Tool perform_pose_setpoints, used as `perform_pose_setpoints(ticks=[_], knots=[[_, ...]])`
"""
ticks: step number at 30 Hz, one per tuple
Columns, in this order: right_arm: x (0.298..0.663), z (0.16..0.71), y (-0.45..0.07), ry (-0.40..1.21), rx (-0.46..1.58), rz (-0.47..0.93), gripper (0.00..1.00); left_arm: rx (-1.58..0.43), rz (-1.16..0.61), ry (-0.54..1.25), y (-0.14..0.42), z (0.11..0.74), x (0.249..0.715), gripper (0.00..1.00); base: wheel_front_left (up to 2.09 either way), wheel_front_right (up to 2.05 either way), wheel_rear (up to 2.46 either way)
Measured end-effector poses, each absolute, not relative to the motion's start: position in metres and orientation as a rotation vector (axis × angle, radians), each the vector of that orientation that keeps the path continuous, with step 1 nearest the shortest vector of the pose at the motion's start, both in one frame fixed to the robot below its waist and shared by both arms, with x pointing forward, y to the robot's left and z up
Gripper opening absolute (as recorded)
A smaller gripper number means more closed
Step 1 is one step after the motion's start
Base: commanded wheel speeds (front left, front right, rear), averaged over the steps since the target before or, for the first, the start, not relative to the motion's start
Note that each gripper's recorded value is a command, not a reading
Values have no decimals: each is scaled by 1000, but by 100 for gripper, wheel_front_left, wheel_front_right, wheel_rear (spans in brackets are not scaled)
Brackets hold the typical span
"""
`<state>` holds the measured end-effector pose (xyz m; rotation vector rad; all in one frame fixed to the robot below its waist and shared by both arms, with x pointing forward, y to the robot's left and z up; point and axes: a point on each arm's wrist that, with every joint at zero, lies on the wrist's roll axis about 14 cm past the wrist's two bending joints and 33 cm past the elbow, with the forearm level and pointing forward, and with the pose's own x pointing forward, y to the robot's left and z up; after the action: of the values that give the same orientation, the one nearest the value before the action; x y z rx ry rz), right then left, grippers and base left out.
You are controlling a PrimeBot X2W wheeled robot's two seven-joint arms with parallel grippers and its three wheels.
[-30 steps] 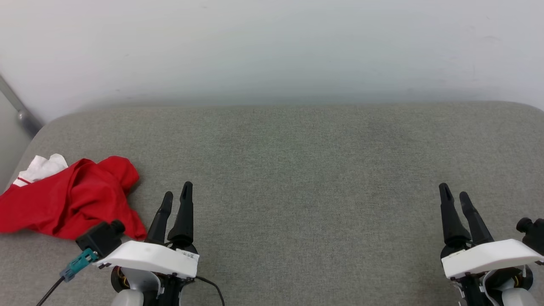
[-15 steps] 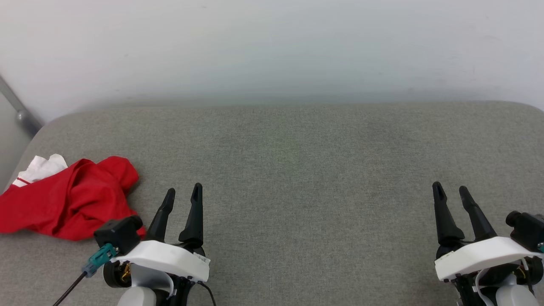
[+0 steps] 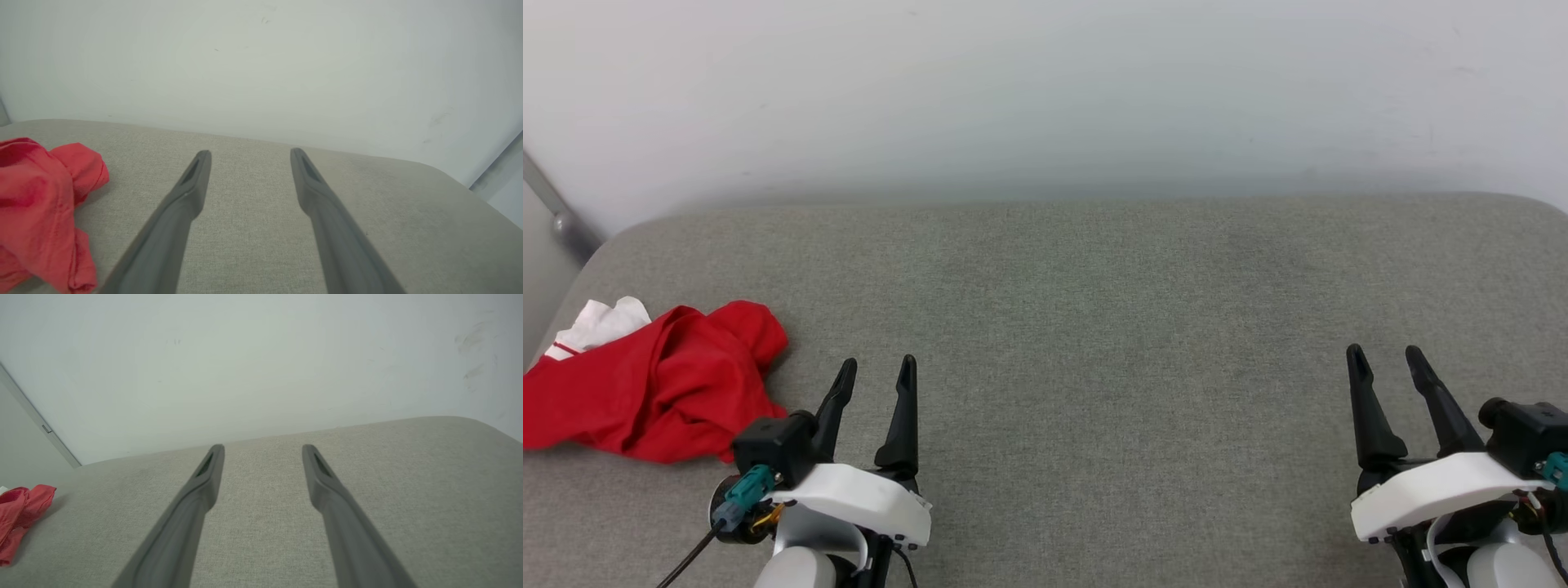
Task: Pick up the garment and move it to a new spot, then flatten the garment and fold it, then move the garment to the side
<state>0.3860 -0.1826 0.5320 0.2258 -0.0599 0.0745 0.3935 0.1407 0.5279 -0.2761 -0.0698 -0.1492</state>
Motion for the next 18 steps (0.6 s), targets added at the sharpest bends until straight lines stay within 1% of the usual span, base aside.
perform_pose_setpoints(ticks=[18], knots=[[382, 534, -179, -58, 94, 80, 100, -133, -170, -100, 135, 529, 393, 100, 0, 0, 0]])
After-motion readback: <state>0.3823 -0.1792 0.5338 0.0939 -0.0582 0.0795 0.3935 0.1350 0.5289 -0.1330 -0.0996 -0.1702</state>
